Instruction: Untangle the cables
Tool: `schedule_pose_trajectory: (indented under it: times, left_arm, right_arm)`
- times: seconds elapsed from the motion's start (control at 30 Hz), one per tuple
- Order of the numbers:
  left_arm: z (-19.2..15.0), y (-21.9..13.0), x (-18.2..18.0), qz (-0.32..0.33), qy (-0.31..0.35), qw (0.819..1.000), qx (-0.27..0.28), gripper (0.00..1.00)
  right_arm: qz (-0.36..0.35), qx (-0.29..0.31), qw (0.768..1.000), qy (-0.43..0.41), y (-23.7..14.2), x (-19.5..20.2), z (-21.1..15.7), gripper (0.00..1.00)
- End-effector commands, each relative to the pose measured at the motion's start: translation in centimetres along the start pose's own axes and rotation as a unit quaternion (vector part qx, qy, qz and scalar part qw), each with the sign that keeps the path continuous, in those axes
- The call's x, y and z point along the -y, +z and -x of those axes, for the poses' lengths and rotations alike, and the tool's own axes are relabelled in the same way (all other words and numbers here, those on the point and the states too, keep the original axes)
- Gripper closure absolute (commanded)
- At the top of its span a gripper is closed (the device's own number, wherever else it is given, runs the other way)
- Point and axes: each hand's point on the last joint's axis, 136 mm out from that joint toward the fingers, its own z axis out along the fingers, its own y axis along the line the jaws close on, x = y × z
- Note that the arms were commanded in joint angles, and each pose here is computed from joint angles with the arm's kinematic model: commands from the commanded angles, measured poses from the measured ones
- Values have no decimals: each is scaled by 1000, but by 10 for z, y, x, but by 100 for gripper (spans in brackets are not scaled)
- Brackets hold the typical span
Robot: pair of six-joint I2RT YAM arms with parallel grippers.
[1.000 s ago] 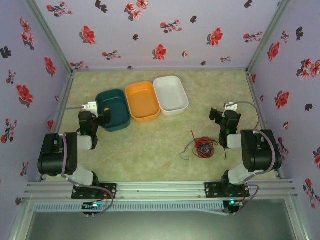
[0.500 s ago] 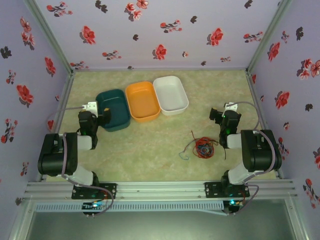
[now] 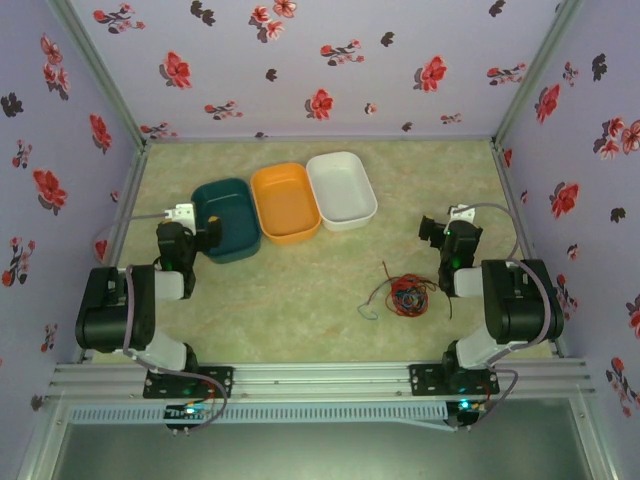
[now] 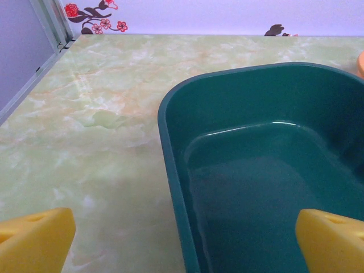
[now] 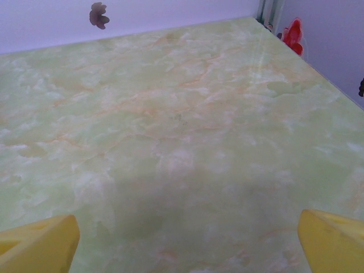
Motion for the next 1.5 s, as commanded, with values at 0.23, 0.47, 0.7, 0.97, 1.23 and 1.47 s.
schedule_pose_trajectory:
  times: [0.23, 0.47, 0.7, 0.97, 1.23, 1.47]
  left_arm:
    - [2, 1, -1, 5, 11, 1000, 3, 0]
    - [23, -26, -7, 21, 1, 999, 49, 0]
    - [57, -60, -15, 38, -26, 995, 89, 0]
    - [88, -95, 4, 5, -94, 992, 87, 0]
    - [89, -110, 117, -156, -97, 983, 27, 0]
    - [64, -123, 231, -274, -62, 959, -33, 0]
  right_arm:
    - [-8, 15, 1000, 3, 0, 2, 8, 1]
    - [-24, 32, 999, 12, -15, 9, 24, 1]
    - [-55, 41, 997, 35, -48, 21, 53, 1]
    - [-96, -23, 987, 125, -112, 37, 70, 1]
    - [-129, -144, 969, 156, -178, 40, 41, 1]
    - [-103, -246, 946, 182, -201, 14, -1, 11]
